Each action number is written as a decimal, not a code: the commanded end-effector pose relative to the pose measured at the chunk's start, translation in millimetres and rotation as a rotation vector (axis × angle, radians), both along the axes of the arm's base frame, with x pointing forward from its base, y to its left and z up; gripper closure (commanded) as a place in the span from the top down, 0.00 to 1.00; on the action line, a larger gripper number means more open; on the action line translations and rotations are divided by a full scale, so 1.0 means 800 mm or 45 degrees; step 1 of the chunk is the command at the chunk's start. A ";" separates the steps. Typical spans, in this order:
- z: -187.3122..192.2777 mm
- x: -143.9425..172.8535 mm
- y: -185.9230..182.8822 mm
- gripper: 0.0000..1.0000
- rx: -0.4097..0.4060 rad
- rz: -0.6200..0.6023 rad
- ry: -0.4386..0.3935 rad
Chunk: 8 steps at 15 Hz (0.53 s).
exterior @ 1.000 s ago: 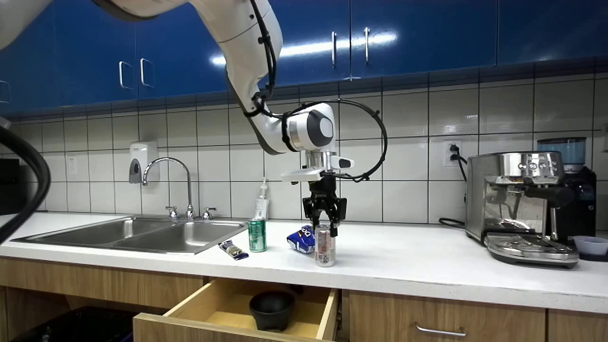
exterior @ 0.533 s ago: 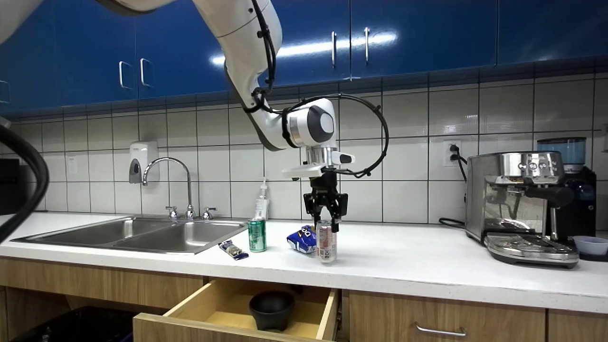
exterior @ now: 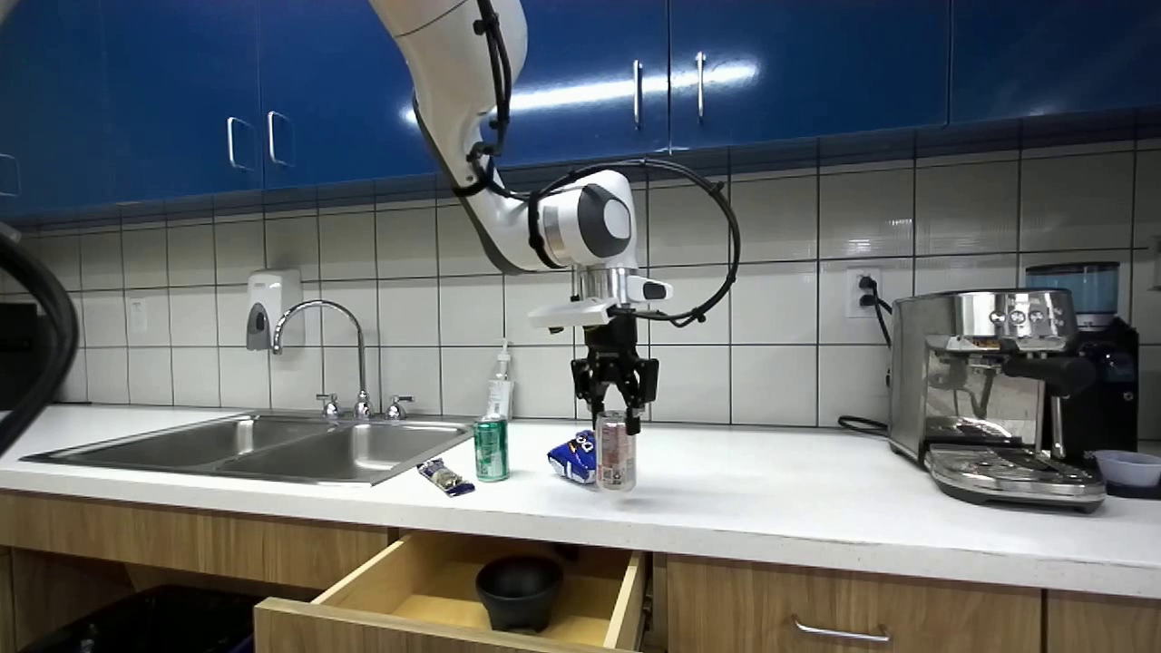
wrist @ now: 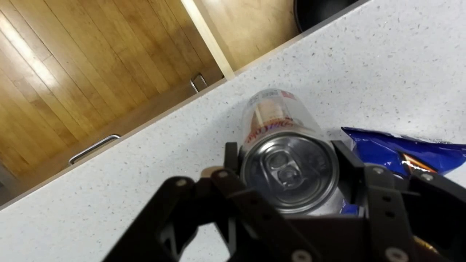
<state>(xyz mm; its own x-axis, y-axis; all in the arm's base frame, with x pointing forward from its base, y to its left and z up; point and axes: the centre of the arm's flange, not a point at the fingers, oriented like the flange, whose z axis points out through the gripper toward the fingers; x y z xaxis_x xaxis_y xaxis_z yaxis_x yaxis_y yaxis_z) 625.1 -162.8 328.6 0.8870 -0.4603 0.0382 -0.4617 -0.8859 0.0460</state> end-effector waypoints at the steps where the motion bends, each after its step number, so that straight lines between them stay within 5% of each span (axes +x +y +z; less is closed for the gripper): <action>1: 0.013 -0.035 0.017 0.38 -0.015 0.055 -0.020; 8: 0.003 -0.071 0.046 0.38 -0.059 0.138 0.000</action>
<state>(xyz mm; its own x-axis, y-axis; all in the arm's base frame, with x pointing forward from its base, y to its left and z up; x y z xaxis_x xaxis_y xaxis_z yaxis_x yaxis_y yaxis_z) 593.5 -137.1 321.4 0.9167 -0.3982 0.0317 -0.3995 -0.9138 0.0738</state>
